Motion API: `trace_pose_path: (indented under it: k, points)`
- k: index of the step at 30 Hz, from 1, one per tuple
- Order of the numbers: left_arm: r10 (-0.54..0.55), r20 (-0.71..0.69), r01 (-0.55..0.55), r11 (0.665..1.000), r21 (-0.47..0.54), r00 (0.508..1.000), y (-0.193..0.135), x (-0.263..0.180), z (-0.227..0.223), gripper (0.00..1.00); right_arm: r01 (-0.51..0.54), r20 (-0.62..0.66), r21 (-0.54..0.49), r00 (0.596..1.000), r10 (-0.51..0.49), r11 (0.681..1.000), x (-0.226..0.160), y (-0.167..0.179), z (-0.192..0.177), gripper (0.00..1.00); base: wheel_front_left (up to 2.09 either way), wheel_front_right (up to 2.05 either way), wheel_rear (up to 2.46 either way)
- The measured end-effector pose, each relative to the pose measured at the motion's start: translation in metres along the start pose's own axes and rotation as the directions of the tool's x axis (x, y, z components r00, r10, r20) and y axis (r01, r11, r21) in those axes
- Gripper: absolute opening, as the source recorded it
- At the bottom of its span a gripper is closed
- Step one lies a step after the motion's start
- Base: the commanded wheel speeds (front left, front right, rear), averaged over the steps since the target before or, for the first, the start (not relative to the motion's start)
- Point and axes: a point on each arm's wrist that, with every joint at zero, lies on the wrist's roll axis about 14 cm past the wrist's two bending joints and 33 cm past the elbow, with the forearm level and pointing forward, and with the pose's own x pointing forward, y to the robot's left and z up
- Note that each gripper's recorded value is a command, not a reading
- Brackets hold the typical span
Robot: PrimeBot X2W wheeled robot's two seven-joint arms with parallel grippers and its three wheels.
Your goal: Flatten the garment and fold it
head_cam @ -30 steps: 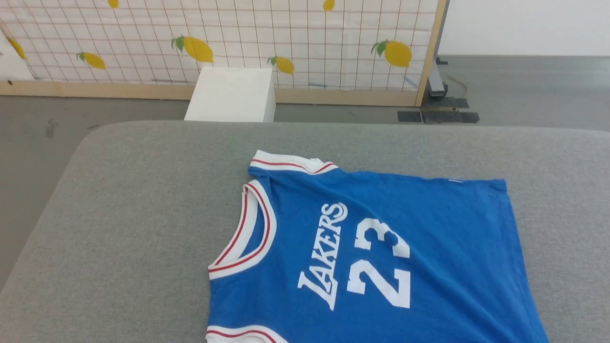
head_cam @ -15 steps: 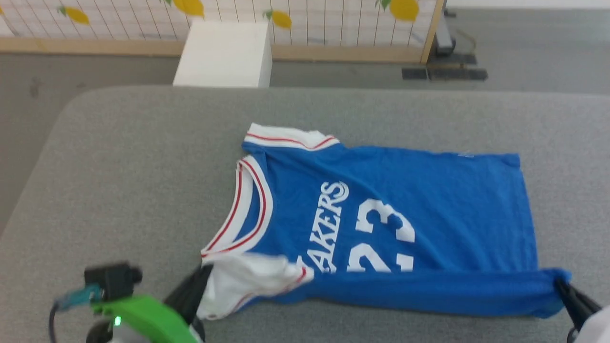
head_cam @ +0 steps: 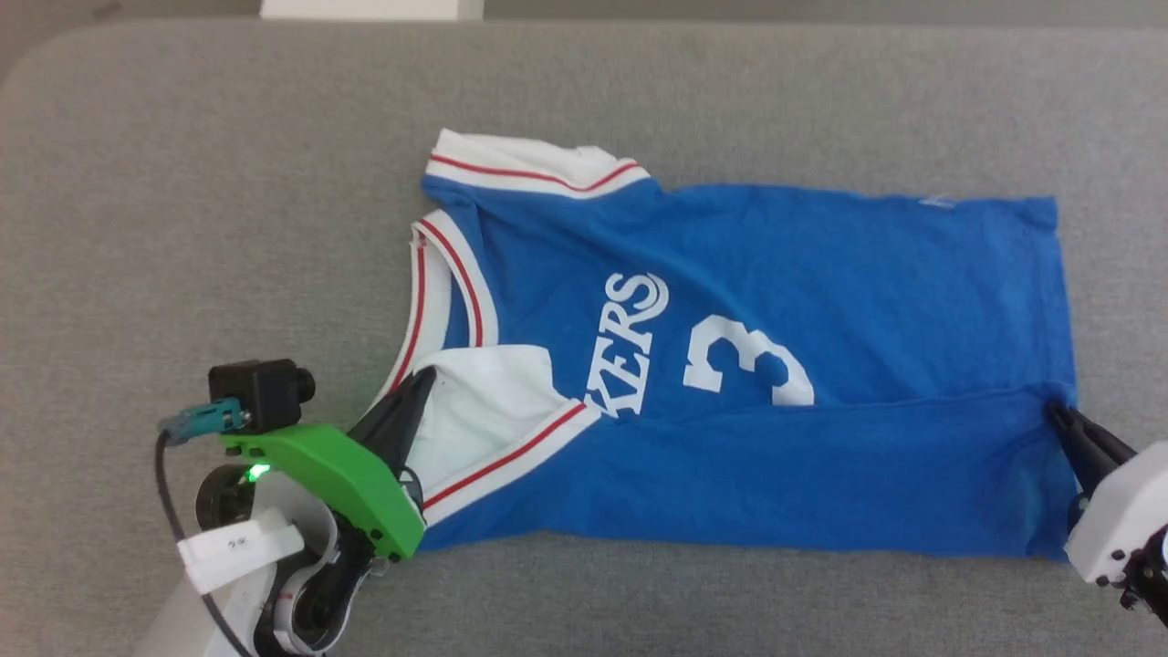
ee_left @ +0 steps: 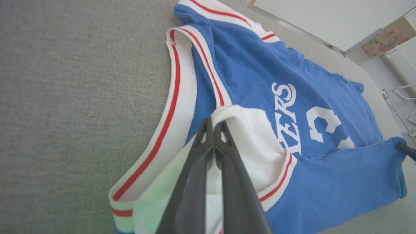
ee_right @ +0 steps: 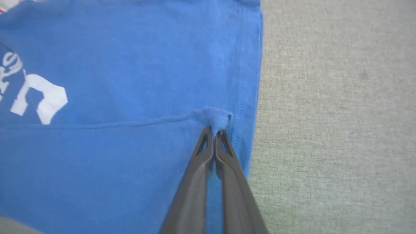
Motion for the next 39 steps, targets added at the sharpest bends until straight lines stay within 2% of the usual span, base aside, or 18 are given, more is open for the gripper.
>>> trace_pose_path:
  k: [5,10,11,12,13,14,15,16,17,20,24,27,30,33,35,37,39]
  points:
    - [0.036,-0.125,-0.036,0.999,0.003,0.991,0.017,0.016,-0.034,0.00,0.004,-0.104,-0.002,0.995,-0.004,1.000,0.019,-0.006,-0.026,0.00,0.00,0.00,0.00]
    - [0.056,-0.149,-0.055,0.998,0.013,0.987,0.026,0.025,-0.039,0.00,0.001,-0.129,0.007,0.992,-0.001,1.000,0.027,-0.009,-0.030,0.00,0.00,0.00,0.00]
    - [0.060,-0.147,-0.059,0.998,0.011,0.987,0.026,0.025,-0.038,0.00,0.001,-0.130,0.009,0.992,0.000,1.000,0.028,-0.009,-0.030,0.06,0.00,0.00,0.00]
    - [0.061,-0.143,-0.061,0.998,0.007,0.988,0.026,0.025,-0.038,0.00,0.001,-0.131,0.010,0.991,0.001,1.000,0.028,-0.009,-0.030,0.36,0.00,0.00,0.00]
    - [0.060,-0.132,-0.061,0.998,-0.005,0.989,0.025,0.025,-0.036,0.00,0.001,-0.129,0.012,0.992,0.001,1.000,0.028,-0.009,-0.029,0.49,0.00,0.00,0.00]
    - [0.058,-0.123,-0.061,0.998,-0.019,0.991,0.024,0.026,-0.035,0.15,0.002,-0.124,0.013,0.992,0.000,1.000,0.028,-0.009,-0.028,1.00,0.00,0.00,0.00]
    - [0.057,-0.115,-0.061,0.998,-0.033,0.992,0.023,0.025,-0.034,0.25,0.004,-0.117,0.017,0.993,-0.002,1.000,0.027,-0.009,-0.027,1.00,0.00,0.00,0.00]
    - [0.055,-0.106,-0.060,0.997,-0.046,0.993,0.022,0.024,-0.031,0.94,0.005,-0.112,0.022,0.994,-0.003,1.000,0.027,-0.009,-0.026,1.00,0.00,0.00,0.00]
    - [0.053,-0.093,-0.059,0.996,-0.063,0.994,0.021,0.023,-0.029,1.00,0.004,-0.105,0.025,0.995,-0.002,1.000,0.026,-0.009,-0.024,1.00,0.00,0.00,0.00]
    - [0.049,-0.032,-0.052,0.991,-0.126,0.998,0.016,0.016,-0.018,1.00,0.006,-0.064,0.056,0.998,-0.002,0.998,0.019,-0.009,-0.017,1.00,0.00,0.00,0.00]
    - [0.060,0.073,-0.048,0.986,-0.161,0.996,0.014,-0.002,0.000,1.00,0.019,0.001,0.077,1.000,-0.019,0.997,0.002,-0.012,-0.009,1.00,0.00,0.00,0.00]
    - [0.100,0.212,-0.064,0.983,-0.170,0.972,0.016,-0.020,0.023,1.00,0.036,0.146,0.103,0.988,-0.051,0.994,-0.015,-0.015,0.014,1.00,0.00,0.00,0.00]
    - [0.150,0.391,-0.091,0.982,-0.166,0.908,0.018,-0.044,0.050,1.00,0.043,0.342,0.145,0.935,-0.091,0.988,-0.035,-0.013,0.044,1.00,0.00,0.00,0.00]
    - [0.180,0.508,-0.132,0.983,-0.129,0.842,0.019,-0.065,0.061,1.00,0.059,0.447,0.150,0.886,-0.121,0.987,-0.051,-0.006,0.051,1.00,0.00,0.00,0.00]
    - [0.185,0.543,-0.172,0.982,-0.074,0.819,0.019,-0.077,0.062,1.00,0.069,0.497,0.150,0.857,-0.135,0.986,-0.061,-0.003,0.052,1.00,0.00,0.00,0.00]
    - [0.162,0.552,-0.217,0.976,0.035,0.818,0.014,-0.086,0.057,1.00,0.087,0.544,0.134,0.826,-0.147,0.987,-0.071,0.000,0.051,1.00,0.00,0.00,0.00]
    - [0.164,0.571,-0.245,0.967,0.067,0.805,0.011,-0.093,0.056,1.00,0.102,0.566,0.126,0.810,-0.156,0.987,-0.078,0.000,0.048,1.00,0.00,0.00,0.00]
